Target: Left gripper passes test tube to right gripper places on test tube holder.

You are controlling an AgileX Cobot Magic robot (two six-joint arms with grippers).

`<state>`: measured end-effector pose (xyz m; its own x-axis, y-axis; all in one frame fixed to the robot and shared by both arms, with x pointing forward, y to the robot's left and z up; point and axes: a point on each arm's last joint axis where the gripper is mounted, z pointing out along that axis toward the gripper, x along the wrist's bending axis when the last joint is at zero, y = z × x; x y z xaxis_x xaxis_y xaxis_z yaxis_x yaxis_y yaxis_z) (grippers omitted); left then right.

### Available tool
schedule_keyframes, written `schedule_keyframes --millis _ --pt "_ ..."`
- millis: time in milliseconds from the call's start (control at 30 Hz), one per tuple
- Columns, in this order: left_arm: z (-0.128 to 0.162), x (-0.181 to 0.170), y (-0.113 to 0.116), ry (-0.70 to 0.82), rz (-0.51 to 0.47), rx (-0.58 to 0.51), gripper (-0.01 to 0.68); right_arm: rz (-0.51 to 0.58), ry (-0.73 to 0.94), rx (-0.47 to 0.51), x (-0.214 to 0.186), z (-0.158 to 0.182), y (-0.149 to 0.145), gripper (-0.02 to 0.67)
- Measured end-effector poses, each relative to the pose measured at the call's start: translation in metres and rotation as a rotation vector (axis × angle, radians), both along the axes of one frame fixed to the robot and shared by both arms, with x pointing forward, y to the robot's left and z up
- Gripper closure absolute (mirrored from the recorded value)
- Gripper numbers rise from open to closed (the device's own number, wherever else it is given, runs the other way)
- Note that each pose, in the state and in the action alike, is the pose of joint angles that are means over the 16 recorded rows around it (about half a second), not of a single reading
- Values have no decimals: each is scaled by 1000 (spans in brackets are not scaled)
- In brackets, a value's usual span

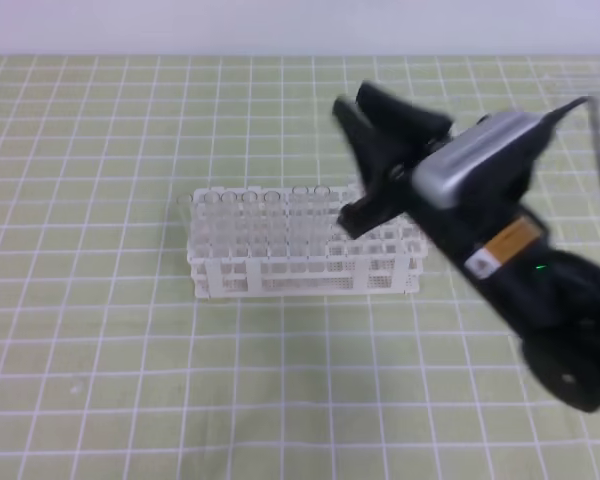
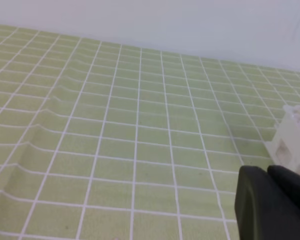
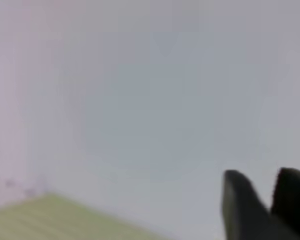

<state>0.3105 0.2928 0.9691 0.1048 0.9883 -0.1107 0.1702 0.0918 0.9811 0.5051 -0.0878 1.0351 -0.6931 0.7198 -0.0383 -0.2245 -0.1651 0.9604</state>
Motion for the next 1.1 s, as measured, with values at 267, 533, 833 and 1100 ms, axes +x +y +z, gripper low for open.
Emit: schedule_keyframes --millis 267,533,833,1100 --pt "0 0 0 2 4 0 672 -63 -130 -37 -38 57 -31 647" --pt "0 0 0 4 4 0 672 -226 -180 -186 -64 86 -66 650" --pt "-1 0 1 9 7 1 672 -349 -75 -317 -91 90 -112 650" --pt "-1 0 1 15 13 3 672 -479 114 -412 -129 70 -164 650"
